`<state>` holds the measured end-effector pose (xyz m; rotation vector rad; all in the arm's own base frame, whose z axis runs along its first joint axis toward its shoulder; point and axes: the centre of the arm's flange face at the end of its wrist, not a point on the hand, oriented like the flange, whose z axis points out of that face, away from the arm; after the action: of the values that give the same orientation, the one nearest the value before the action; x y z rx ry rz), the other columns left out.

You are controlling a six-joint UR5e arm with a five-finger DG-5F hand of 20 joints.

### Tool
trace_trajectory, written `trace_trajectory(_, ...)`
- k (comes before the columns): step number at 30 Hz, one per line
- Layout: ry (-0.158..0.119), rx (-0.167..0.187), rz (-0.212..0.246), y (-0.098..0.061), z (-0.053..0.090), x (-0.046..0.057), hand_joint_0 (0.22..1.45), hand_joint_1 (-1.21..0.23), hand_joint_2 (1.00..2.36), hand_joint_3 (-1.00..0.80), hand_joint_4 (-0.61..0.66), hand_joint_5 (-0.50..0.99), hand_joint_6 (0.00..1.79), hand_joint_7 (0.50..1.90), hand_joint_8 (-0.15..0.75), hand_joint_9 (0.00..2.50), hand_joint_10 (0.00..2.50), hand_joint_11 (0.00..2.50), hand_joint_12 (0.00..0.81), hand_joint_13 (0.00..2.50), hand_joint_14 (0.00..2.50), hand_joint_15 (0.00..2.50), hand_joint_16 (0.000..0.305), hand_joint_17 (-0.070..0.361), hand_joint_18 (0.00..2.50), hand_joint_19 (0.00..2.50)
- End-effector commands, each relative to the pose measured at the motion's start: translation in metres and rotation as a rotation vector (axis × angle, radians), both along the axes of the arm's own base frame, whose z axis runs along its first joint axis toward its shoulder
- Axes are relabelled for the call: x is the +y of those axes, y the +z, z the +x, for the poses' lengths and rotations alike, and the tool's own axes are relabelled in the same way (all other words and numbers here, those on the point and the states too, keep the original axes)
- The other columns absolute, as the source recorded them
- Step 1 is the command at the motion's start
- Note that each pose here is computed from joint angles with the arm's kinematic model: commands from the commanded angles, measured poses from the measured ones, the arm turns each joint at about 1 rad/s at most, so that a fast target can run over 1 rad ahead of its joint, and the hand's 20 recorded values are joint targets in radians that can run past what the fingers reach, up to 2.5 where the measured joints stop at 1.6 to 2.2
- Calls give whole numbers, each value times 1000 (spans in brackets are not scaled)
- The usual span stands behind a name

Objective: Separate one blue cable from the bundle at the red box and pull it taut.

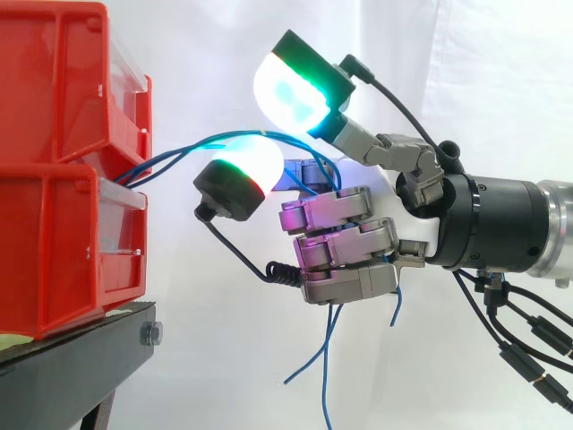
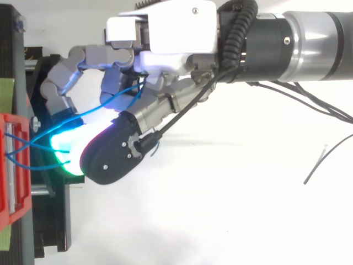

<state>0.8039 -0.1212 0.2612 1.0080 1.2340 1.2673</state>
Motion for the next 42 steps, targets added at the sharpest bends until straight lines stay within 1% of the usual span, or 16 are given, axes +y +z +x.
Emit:
trace_trajectory(1,-3,-3,1,0,0,0,615,-610,1000,-500,-47,-99,850,1156,236,1375,1846,1673,364,1552,1310,1525,44,98,1806,2136)
trace_trajectory(2,-1,-3,1,0,1,1,620,-663,1002,-475,-40,-100,849,1152,239,1371,1709,1721,365,1554,1277,1524,43,97,1787,2159)
trace_trajectory(3,-2,-3,-1,0,1,1,619,-679,1003,-456,-41,-101,849,1158,236,1358,1696,1708,359,1546,1255,1532,43,97,1786,2156)
trace_trajectory(5,2,-3,-1,0,1,4,626,-793,1010,-361,3,-114,859,1160,241,1326,1711,1698,363,1522,1216,1535,44,99,1737,2182)
trace_trajectory(9,2,0,-1,0,1,4,662,-875,1012,-322,-14,-130,884,1110,240,1210,1816,1607,368,1429,1093,1546,44,100,1613,2260)
trace_trajectory(11,3,2,1,0,1,5,717,-931,1009,-395,-43,-140,898,1088,246,1168,1861,1586,374,1356,888,1592,45,101,1452,2197)
trace_trajectory(15,3,2,1,0,1,5,770,-977,1000,-500,-73,-143,909,1074,243,1142,1874,1544,377,1322,478,1717,46,104,1336,2092)
trace_trajectory(22,2,6,-1,-2,0,5,711,-1021,1000,-500,-3,-139,916,1072,247,1126,1838,1559,382,1340,0,1803,47,106,1261,2003)
trace_trajectory(25,2,6,-1,-4,-1,5,656,-1030,1000,-500,35,-136,915,1060,256,1120,1808,1574,384,1317,3,1763,46,104,1232,1982)
trace_trajectory(26,2,6,-1,-4,-1,5,586,-1017,1000,-500,43,-135,915,1042,258,1117,1821,1566,387,1307,3,1746,47,106,1219,1972)
trace_trajectory(28,2,6,-1,-4,-1,5,528,-994,1000,-500,58,-135,907,1032,267,1110,1884,1498,401,1300,2,1709,51,115,1216,1960)
trace_trajectory(31,2,6,-1,-4,-1,5,434,-843,1000,-500,76,-135,881,934,307,1092,1994,1354,444,1310,0,1618,62,139,1254,1884)
trace_trajectory(32,2,6,-1,-4,-1,5,434,-704,1000,-500,83,-131,865,911,303,1102,1957,1337,456,1315,2,1586,62,139,1256,1875)
trace_trajectory(37,3,6,-1,-4,0,6,570,-414,1000,-500,38,-123,828,965,237,1160,1595,1536,362,1278,9,1580,44,99,1151,1930)
trace_trajectory(39,2,6,-1,-4,0,6,632,-420,1000,-500,42,-120,824,985,237,1182,1511,1581,354,1281,9,1571,42,96,1148,1954)
trace_trajectory(42,5,5,1,-4,0,8,621,-481,1008,-382,70,-130,824,962,237,1155,1398,1616,350,1255,9,1575,43,98,1108,1965)
